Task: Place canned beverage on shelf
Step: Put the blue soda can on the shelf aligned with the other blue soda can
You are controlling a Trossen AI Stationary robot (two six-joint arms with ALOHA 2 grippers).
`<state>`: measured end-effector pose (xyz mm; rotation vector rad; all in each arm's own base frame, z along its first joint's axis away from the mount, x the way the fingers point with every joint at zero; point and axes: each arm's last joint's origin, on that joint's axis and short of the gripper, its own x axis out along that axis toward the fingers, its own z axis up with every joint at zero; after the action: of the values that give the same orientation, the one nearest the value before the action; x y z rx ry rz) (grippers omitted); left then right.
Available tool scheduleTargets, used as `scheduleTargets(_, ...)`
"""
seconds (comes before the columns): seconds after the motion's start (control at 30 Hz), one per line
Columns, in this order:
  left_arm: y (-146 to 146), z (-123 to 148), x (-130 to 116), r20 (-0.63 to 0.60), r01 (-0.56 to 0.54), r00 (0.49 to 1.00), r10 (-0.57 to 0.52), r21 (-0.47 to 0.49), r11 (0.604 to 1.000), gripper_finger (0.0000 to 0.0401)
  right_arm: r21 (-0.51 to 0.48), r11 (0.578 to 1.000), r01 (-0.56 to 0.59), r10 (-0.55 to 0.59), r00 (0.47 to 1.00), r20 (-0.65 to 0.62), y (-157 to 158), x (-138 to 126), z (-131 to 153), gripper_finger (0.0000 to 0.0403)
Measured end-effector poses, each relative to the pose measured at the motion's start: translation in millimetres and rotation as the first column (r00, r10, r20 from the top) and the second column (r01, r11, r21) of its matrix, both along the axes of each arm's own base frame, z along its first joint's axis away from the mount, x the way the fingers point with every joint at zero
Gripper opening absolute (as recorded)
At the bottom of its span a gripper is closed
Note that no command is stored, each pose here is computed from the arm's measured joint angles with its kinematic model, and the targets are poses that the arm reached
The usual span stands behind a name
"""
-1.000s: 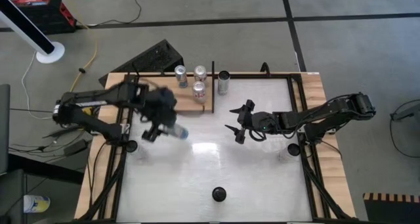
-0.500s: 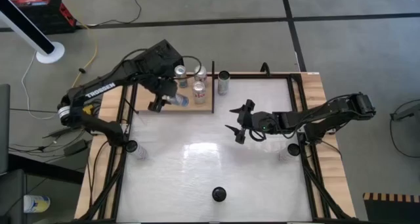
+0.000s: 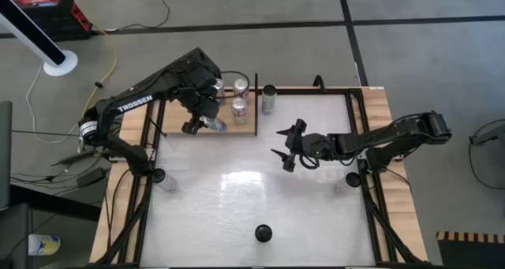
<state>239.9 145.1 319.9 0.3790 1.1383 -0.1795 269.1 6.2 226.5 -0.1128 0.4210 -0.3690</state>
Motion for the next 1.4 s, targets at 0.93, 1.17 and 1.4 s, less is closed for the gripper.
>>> scheduleTargets(0.93, 28, 3, -12, 0.066, -0.072, 0.995, 0.069, 0.036, 0.997, 0.0233, 0.002, 1.0, 0.0, 0.0, 1.0, 0.001, 0, 0, 0, 0.034)
scheduleTargets(1.17, 32, 4, -11, 0.08, -0.075, 0.994, 0.067, 0.091, 0.993, 0.0233, 0.001, 1.0, -0.001, 0.001, 1.0, 0.001, 0, 0, 0, 0.034)
scheduleTargets(1.4, 35, 6, -9, 0.11, -0.075, 0.992, 0.062, 0.115, 0.991, 0.0233, 0.0, 1.0, -0.001, 0.001, 1.0, 0.0, 0, 0, 0, 0.034)
